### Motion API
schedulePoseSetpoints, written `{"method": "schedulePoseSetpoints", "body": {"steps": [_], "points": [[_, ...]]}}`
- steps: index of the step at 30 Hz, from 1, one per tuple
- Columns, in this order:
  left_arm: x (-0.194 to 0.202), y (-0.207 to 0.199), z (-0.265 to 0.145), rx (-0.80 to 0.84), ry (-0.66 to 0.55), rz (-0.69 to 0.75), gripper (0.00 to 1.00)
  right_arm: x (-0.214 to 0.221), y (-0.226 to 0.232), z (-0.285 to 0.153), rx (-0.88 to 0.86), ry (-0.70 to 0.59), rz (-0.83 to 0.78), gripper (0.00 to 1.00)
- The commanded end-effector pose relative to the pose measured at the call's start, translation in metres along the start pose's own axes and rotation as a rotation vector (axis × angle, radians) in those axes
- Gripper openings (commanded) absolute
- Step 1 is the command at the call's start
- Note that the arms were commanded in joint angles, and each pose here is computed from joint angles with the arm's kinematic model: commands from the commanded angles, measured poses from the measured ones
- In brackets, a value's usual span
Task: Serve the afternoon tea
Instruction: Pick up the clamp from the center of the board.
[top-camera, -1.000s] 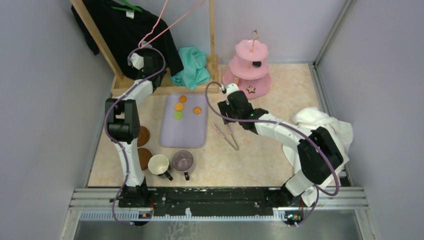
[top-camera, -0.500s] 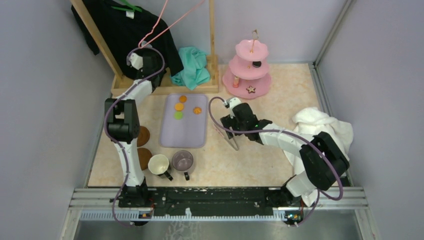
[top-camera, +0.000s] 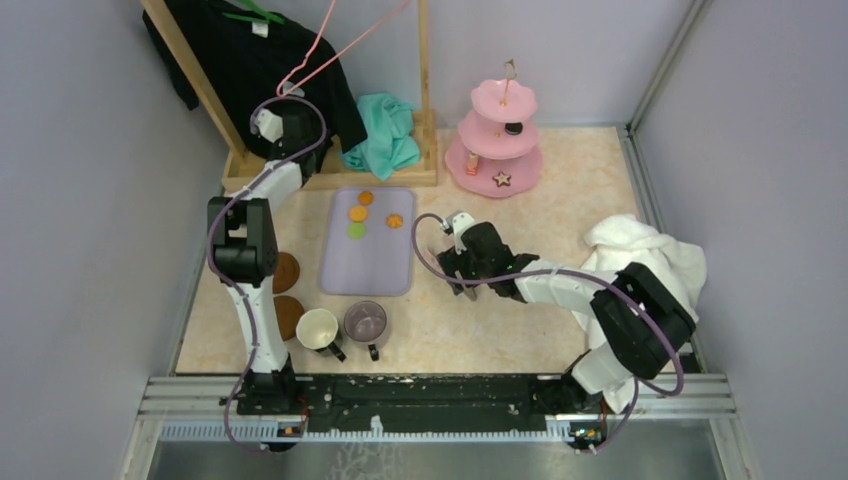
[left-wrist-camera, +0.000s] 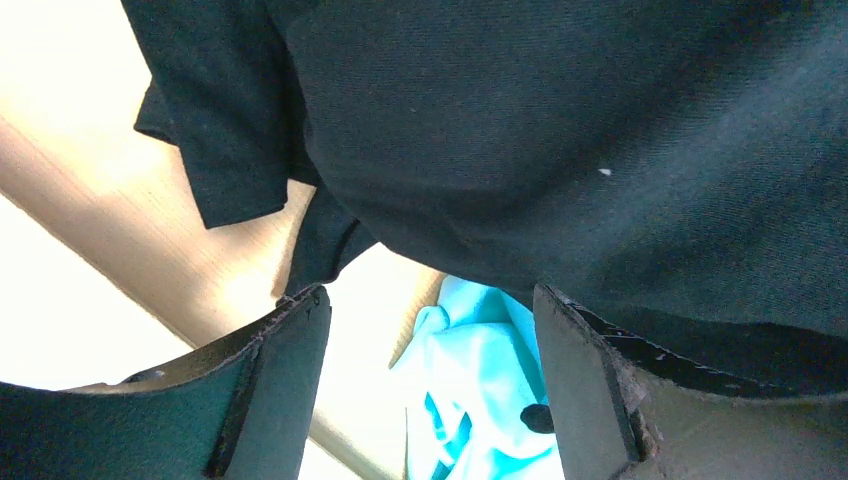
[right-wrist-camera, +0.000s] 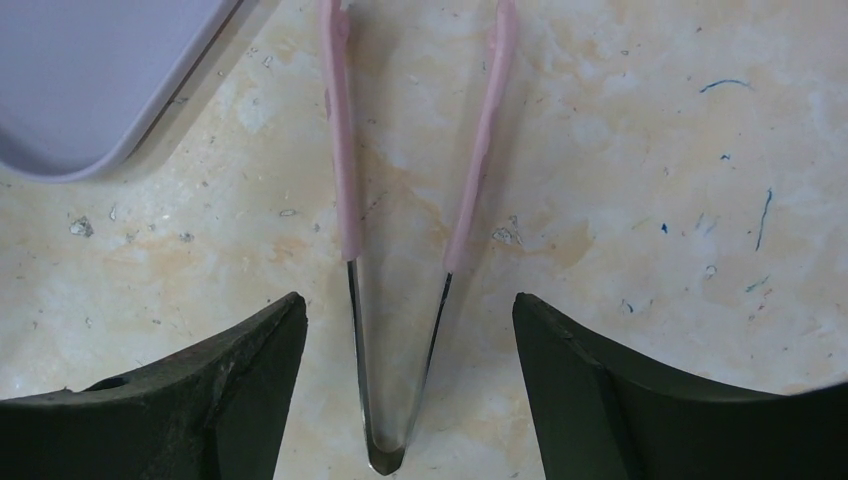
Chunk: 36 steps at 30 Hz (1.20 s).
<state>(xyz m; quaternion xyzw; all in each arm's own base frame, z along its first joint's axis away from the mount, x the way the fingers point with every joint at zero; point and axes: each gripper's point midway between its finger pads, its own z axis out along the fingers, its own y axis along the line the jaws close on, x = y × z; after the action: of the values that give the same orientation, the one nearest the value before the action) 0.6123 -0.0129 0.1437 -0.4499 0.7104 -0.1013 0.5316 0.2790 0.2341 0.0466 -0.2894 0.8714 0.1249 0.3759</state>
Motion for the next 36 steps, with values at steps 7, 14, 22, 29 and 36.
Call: {"method": "schedulePoseSetpoints", "body": {"steps": [7,14,22,29,36], "points": [[-0.009,0.008,0.000,-0.003,-0.013,-0.007,0.80,-0.006,0.005,0.019,-0.007,-0.031,0.005,0.69],[-0.008,0.010,0.001,-0.006,-0.011,-0.008,0.80,0.008,0.003,0.023,0.012,0.045,-0.002,0.74],[-0.010,0.018,-0.002,-0.015,-0.013,-0.017,0.80,0.031,0.010,0.019,0.017,0.111,0.017,0.73],[-0.009,0.021,-0.003,-0.017,-0.009,-0.022,0.80,0.044,0.015,0.019,0.028,0.159,0.023,0.61],[-0.010,0.023,-0.004,-0.021,-0.012,-0.023,0.80,0.050,0.018,0.018,0.021,0.180,0.037,0.42]]}}
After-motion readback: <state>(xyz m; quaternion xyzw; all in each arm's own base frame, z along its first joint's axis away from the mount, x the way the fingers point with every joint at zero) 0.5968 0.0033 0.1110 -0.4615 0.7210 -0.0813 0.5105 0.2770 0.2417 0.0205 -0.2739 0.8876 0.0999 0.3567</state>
